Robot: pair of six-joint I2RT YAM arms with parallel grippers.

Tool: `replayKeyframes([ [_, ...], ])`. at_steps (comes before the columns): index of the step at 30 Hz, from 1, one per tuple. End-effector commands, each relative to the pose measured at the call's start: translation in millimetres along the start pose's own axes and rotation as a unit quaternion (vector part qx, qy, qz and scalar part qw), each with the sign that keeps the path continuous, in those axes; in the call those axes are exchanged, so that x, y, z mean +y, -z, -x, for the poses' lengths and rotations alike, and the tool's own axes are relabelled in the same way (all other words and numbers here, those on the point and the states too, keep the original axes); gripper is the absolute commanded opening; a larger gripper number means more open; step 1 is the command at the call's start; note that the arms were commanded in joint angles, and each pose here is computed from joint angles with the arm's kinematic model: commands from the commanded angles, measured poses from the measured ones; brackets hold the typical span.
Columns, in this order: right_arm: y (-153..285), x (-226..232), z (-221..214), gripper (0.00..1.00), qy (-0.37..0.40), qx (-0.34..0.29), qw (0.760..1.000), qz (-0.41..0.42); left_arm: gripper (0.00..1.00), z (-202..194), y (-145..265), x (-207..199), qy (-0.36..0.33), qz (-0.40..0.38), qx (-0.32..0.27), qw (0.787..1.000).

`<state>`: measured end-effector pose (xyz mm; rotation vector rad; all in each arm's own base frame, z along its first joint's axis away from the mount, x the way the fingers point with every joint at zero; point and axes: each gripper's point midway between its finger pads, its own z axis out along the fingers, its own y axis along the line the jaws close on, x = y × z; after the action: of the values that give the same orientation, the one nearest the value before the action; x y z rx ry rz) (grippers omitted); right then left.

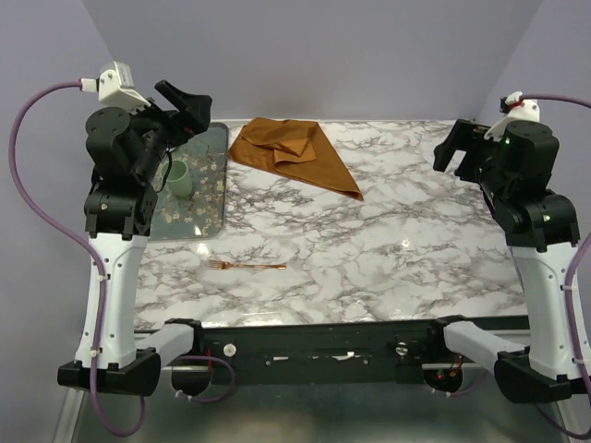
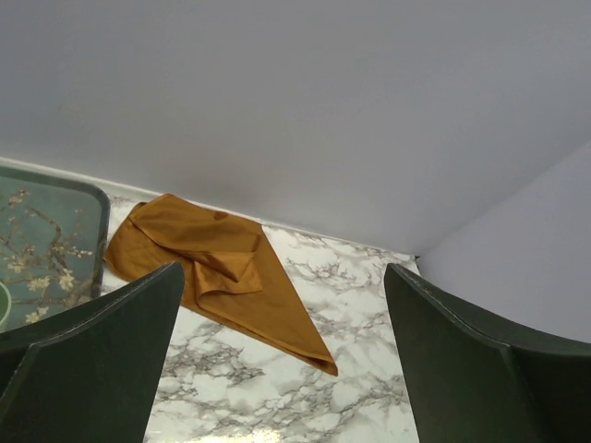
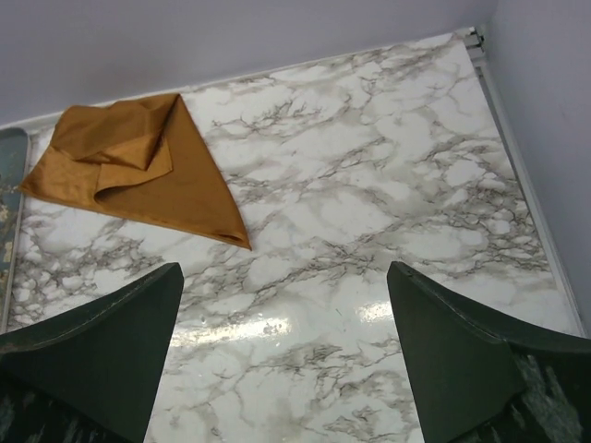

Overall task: Fold the napkin, place the utensils inside, and roll it up
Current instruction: Move the napkin to the centre of the board

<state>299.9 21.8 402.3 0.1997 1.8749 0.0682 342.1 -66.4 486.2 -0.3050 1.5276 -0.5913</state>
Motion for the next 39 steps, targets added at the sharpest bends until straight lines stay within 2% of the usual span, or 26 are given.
replayKeyframes([
  [1, -54.0, 35.7, -48.9, 1.0, 0.017, 0.093, 0.993, 0.072, 0.99, -29.4, -9.8, 3.7, 0.008, -0.018, 0.047, 0.999],
  [3, -76.8, 55.7, -64.7, 1.0, 0.016, 0.1, 0.99, 0.101, 0.99, -49.3, -17.9, 10.2, 0.02, -0.017, 0.079, 0.997],
  [5, -103.7, 83.1, -90.7, 1.0, 0.017, 0.132, 0.982, 0.134, 0.98, -79.0, -24.4, 11.5, 0.025, -0.025, 0.119, 0.992],
  [8, -142.7, 111.3, -138.4, 1.0, 0.017, 0.199, 0.969, 0.147, 0.96, -130.2, -39.5, 19.4, -0.01, -0.015, 0.188, 0.982],
  [9, -150.1, 121.0, -142.5, 1.0, 0.02, 0.206, 0.966, 0.155, 0.96, -160.9, -49.7, 23.7, -0.04, -0.004, 0.225, 0.973],
  [10, -155.9, 131.0, -153.2, 1.0, 0.03, 0.218, 0.962, 0.162, 0.96, -170.5, -54.9, 33.2, -0.062, 0.03, 0.236, 0.969],
  [11, -172.4, 134.7, -178.4, 1.0, 0.041, 0.246, 0.956, 0.153, 0.96, -184.2, -62.3, 38.6, -0.079, 0.043, 0.25, 0.964],
  [12, -178.7, 137.3, -186.1, 1.0, 0.056, 0.253, 0.954, 0.154, 0.96, -217.0, -76.1, 52.4, -0.096, 0.06, 0.287, 0.951],
  [14, -194.3, 145.0, -207.8, 1.0, 0.08, 0.274, 0.945, 0.16, 0.96, -239.1, -93.7, 66.9, -0.11, 0.078, 0.313, 0.94],
  [15, -199.6, 142.2, -215.3, 1.0, 0.101, 0.279, 0.942, 0.156, 0.96, -271.8, -106.1, 88.3, -0.116, 0.101, 0.349, 0.924],
  [17, -205.8, 138.7, -226.4, 1.0, 0.129, 0.286, 0.937, 0.156, 0.96, -284.9, -123.6, 92.9, -0.119, 0.104, 0.359, 0.92],
  [18, -211.2, 135.5, -238.5, 1.0, 0.157, 0.295, 0.929, 0.158, 0.96, -309.1, -132.2, 106.2, -0.119, 0.113, 0.379, 0.911],
  [19, -215.6, 131.4, -242.9, 1.0, 0.169, 0.297, 0.927, 0.152, 0.96, -311.2, -147.1, 105.5, -0.122, 0.104, 0.365, 0.917],
  [20, -219.4, 129.2, -249.2, 1.0, 0.181, 0.302, 0.924, 0.151, 0.96, -319.5, -154.7, 110.4, -0.128, 0.104, 0.368, 0.915],
  [21, -227.3, 121.0, -258.5, 1.0, 0.198, 0.309, 0.92, 0.136, 0.96, -346.3, -162.8, 126.9, -0.131, 0.116, 0.39, 0.904],
  [22, -231.0, 117.6, -263.9, 1.0, 0.202, 0.313, 0.919, 0.127, 0.96, -342.1, -177.8, 123.0, -0.132, 0.111, 0.381, 0.908],
  [23, -233.0, 115.7, -268.5, 1.0, 0.219, 0.317, 0.913, 0.131, 0.94, -349.6, -184.9, 126.9, -0.134, 0.113, 0.387, 0.905],
  [24, -234.4, 115.2, -272.0, 1.0, 0.226, 0.32, 0.91, 0.135, 0.87, -370.7, -190.7, 135.1, -0.136, 0.111, 0.407, 0.896],
  [25, -236.5, 114.3, -278.6, 1.0, 0.225, 0.327, 0.908, 0.135, 0.86, -364.6, -204.3, 126.9, -0.134, 0.098, 0.393, 0.904],
  [28, -243.2, 110.8, -292.8, 0.98, 0.224, 0.341, 0.903, 0.134, 0.83, -376.4, -222.5, 132.5, -0.134, 0.098, 0.38, 0.91],
  [30, -246.4, 107.9, -299.8, 0.94, 0.217, 0.35, 0.901, 0.133, 0.8, -393.4, -229.0, 141.2, -0.135, 0.098, 0.389, 0.906],
  [33, -252.7, 98.7, -303.3, 0.91, 0.2, 0.356, 0.905, 0.124, 0.79, -402.3, -240.7, 147.2, -0.14, 0.103, 0.391, 0.904],
  [39, -263.0, 103.8, -313.3, 0.85, 0.172, 0.369, 0.9, 0.157, 0.79, -412.5, -254.3, 151.6, -0.133, 0.105, 0.39, 0.905],
])
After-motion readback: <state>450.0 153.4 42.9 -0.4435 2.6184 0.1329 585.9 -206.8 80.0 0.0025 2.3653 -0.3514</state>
